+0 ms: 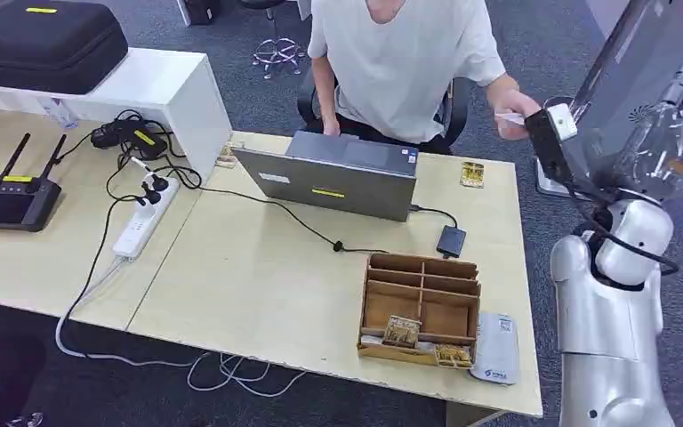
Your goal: Pass the card to the sensor for recognition and then transmit it.
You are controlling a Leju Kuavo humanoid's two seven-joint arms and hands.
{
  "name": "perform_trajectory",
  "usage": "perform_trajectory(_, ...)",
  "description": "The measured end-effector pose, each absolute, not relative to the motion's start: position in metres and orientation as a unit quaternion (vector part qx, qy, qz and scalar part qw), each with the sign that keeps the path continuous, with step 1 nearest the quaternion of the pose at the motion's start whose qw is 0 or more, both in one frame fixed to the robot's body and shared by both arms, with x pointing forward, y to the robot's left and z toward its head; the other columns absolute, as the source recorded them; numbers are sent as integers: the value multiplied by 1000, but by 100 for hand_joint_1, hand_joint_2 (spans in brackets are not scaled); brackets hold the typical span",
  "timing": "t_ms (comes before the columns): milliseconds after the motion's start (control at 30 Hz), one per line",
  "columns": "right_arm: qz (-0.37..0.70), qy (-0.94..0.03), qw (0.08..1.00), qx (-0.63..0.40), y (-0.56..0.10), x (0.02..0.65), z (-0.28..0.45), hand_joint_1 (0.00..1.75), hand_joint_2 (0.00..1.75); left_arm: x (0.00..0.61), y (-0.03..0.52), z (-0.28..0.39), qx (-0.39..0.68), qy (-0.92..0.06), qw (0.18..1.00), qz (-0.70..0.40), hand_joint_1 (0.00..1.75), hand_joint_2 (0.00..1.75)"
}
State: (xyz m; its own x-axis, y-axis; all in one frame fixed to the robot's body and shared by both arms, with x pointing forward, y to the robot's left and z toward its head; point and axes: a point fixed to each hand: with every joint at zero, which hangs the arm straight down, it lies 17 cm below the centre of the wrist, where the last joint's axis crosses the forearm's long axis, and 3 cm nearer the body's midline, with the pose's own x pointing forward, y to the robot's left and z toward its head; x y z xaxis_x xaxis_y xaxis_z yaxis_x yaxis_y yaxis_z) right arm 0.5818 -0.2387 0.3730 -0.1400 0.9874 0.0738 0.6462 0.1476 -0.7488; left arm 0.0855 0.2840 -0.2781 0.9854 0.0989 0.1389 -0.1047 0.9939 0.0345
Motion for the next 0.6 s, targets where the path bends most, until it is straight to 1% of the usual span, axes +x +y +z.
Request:
perform_trajectory(100, 317, -688, 264, -597, -228, 579, 369, 0, 175, 89, 295, -278, 49, -83, 995, 32, 0, 175)
perform_trajectory(233, 352, -675, 248, -599, -223, 576, 352, 0, 175, 101, 316, -276, 88, -118, 989, -5, 0, 175)
perform_trajectory(600, 387, -661, 237, -598, -222, 571, 328, 0, 175, 105, 325, -275, 98, -127, 987, -25, 0, 175)
